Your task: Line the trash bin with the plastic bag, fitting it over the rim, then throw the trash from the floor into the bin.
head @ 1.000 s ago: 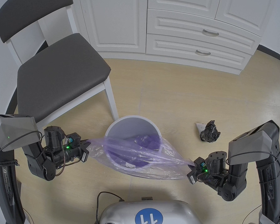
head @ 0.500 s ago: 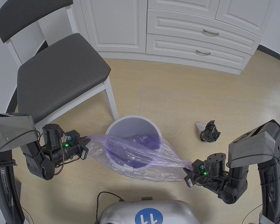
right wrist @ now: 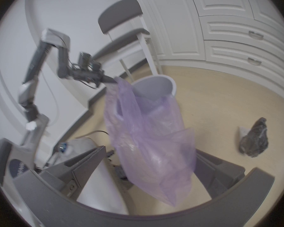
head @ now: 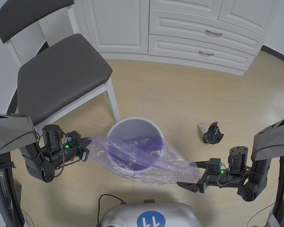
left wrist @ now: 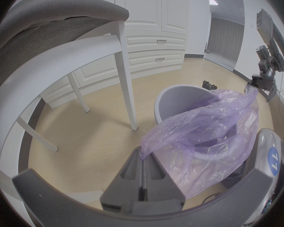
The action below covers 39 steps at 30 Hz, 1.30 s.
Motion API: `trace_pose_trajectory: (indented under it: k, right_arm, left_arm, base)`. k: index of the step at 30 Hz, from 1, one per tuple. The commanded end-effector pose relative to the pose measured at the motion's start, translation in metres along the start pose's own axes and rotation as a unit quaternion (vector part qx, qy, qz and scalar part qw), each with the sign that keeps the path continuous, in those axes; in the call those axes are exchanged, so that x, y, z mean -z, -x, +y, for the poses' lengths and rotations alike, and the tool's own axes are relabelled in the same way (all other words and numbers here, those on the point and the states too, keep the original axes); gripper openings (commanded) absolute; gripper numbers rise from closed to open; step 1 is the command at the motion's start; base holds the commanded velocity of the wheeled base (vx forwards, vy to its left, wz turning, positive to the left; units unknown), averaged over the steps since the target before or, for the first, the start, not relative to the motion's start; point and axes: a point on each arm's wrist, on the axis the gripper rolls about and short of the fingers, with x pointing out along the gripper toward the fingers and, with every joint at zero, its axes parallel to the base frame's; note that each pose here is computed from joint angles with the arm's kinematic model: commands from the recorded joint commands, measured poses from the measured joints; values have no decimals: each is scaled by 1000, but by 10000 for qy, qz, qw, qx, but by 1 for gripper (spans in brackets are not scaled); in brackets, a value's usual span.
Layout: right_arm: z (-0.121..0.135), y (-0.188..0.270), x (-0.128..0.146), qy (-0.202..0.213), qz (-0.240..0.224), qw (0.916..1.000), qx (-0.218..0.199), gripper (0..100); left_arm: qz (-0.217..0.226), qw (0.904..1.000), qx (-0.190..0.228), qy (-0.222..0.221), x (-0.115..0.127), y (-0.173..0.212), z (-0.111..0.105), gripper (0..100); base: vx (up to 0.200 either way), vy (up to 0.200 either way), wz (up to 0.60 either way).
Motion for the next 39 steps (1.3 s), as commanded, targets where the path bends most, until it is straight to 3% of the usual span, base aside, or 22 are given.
trace_pose_trajectory:
  k: [1,5,13,16,19,20,21,24,27,31,34,35,38,39]
  right_arm:
    - [-25,44,-16,-424,-609,9962,-459,100]
    - [-36,49,-17,-748,-738,9924,-644,100]
    - [-40,47,-24,-639,-835,9934,-455,100]
    - [-29,30,-43,-432,-977,9941,177,100]
    - [-11,10,-68,-604,-1305,9813,1276,100]
    - [-8,8,-71,-617,-1355,9795,1358,100]
    - [6,-3,-84,-618,-1562,9714,1676,100]
    - [25,-9,-96,-618,-1500,9677,1930,100]
    - [39,-20,-121,-415,-1374,9690,2009,100]
    - [46,-48,-151,282,-962,9670,2344,100]
    - [49,-59,-148,615,-805,9622,2528,100]
    - [49,-70,-135,904,-659,9580,2640,100]
    - [54,-75,-128,922,-926,9558,2633,100]
    - [59,-81,-121,896,-1400,9506,2621,100]
  left_arm:
    - [7,10000,7,3,1,0,0,0]
    - [16,10000,4,7,1,0,0,0]
    - [2,10000,-3,3,1,-1,0,0]
    - [-142,9999,-59,-18,-2,-2,2,0]
    - [-359,9992,-147,-68,-6,-2,3,0]
    - [-366,9992,-150,-70,-6,-2,3,0]
    - [-366,9992,-151,-78,-5,-1,3,0]
    - [-341,9993,-133,-94,-3,-3,2,0]
    - [-454,9987,-184,-133,-2,-6,2,0]
    - [-640,9975,-228,-209,-3,-7,-1,0]
    - [-692,9971,-235,-229,-4,-7,-2,0]
    - [-683,9971,-256,-219,-5,-7,-2,0]
    - [-653,9973,-268,-213,-3,-9,-2,0]
    - [-595,9977,-268,-204,-2,-11,-5,0]
  base:
    - [0,0,0]
    - [0,0,0]
    - [0,0,0]
    - [0,0,0]
    - [0,0,0]
    - [0,0,0]
    - [0,0,0]
    - [0,0,0]
    - [0,0,0]
    - [0,0,0]
    - [0,0,0]
    - [0,0,0]
    - [0,0,0]
    - [0,0,0]
